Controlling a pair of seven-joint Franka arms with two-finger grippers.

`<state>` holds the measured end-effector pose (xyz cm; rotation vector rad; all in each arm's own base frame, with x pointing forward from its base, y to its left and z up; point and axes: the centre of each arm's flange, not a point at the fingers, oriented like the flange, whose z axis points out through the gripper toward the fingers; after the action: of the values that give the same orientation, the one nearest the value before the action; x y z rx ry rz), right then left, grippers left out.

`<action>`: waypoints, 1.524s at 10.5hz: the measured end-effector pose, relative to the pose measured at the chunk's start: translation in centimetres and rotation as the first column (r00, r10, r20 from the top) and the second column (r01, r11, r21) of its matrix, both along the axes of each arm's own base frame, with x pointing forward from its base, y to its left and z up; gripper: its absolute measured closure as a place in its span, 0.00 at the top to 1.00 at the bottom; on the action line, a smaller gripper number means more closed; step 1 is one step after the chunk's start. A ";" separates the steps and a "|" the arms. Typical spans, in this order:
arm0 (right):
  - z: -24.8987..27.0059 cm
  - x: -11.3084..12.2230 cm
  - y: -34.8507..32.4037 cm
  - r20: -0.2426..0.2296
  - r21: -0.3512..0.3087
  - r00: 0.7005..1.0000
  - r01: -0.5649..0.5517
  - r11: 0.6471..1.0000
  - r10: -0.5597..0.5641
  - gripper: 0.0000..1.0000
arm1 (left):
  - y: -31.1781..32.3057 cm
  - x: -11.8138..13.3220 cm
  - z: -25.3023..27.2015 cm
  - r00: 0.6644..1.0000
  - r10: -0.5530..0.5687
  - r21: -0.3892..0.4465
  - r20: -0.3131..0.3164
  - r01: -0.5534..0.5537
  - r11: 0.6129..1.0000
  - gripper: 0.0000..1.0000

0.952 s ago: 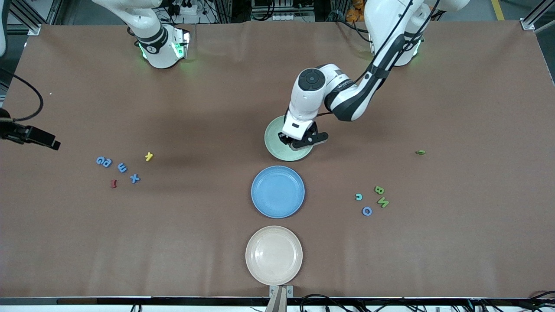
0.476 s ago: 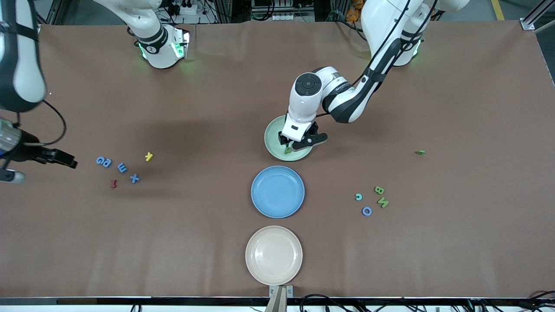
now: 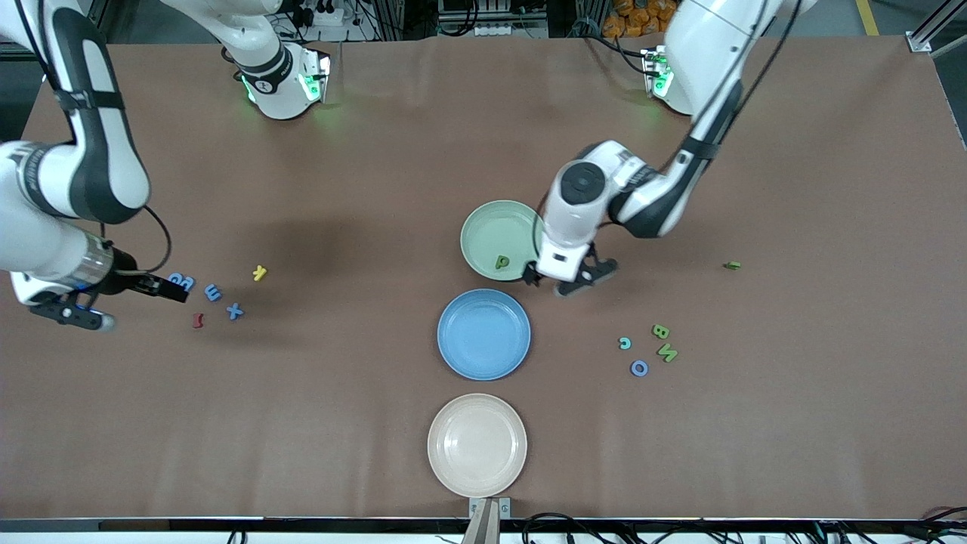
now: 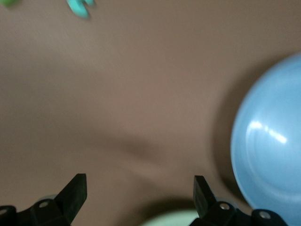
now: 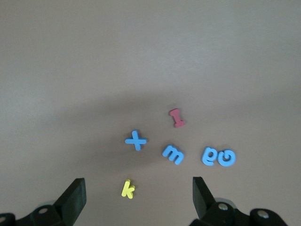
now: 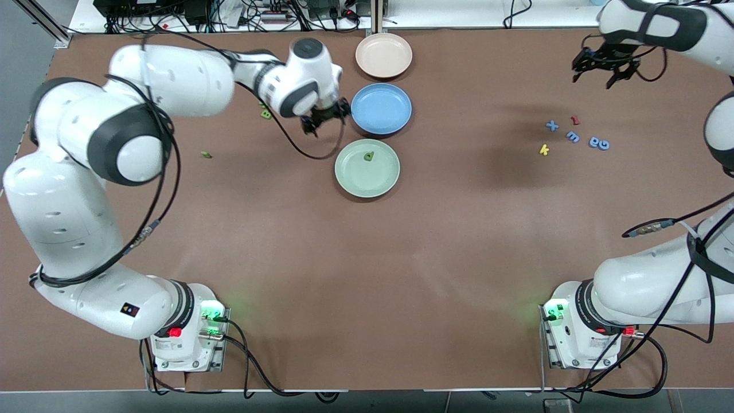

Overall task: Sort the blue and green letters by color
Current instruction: 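Return the left gripper to the letters while the right gripper grasps the X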

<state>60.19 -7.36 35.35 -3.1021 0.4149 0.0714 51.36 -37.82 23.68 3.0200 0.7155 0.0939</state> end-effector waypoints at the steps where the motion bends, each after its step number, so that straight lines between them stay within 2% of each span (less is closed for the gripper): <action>1: -1.6 0.4 0.7 -0.009 0.002 0.999 -0.031 1.000 0.032 1.00 | 2.7 2.0 0.7 1.000 0.018 0.004 0.006 -0.018 1.000 1.00; 3: -4.1 1.0 0.7 -0.010 0.008 0.990 -0.142 0.990 0.142 1.00 | 7.9 5.1 2.2 0.998 0.068 0.017 0.011 -0.069 0.997 1.00; 5: -5.4 1.4 1.0 -0.005 0.012 0.971 -0.241 0.970 0.241 1.00 | 12.1 6.8 3.5 0.993 0.116 0.040 0.002 -0.116 0.992 1.00; 7: -6.9 2.0 1.5 0.020 0.007 0.935 -0.354 0.935 0.354 1.00 | 16.6 8.0 4.3 0.991 0.133 0.069 -0.021 -0.131 0.989 1.00; 10: -12.2 1.1 1.6 0.086 -0.036 0.869 -0.486 0.873 0.487 1.00 | 25.7 10.0 4.5 0.964 0.266 0.076 -0.026 -0.263 0.962 1.00; 12: -14.7 -0.5 1.9 0.100 -0.050 0.849 -0.516 0.855 0.518 1.00 | 29.9 10.2 3.8 0.945 0.325 0.083 -0.041 -0.321 0.944 1.00; 16: -17.5 -3.3 3.5 0.130 -0.066 0.820 -0.554 0.830 0.558 1.00 | 32.6 9.1 3.1 0.922 0.383 0.099 -0.062 -0.376 0.921 1.00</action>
<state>56.86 -3.86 17.84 -3.1048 -0.5123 -0.1566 60.42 -5.24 26.76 2.9307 1.3316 0.0126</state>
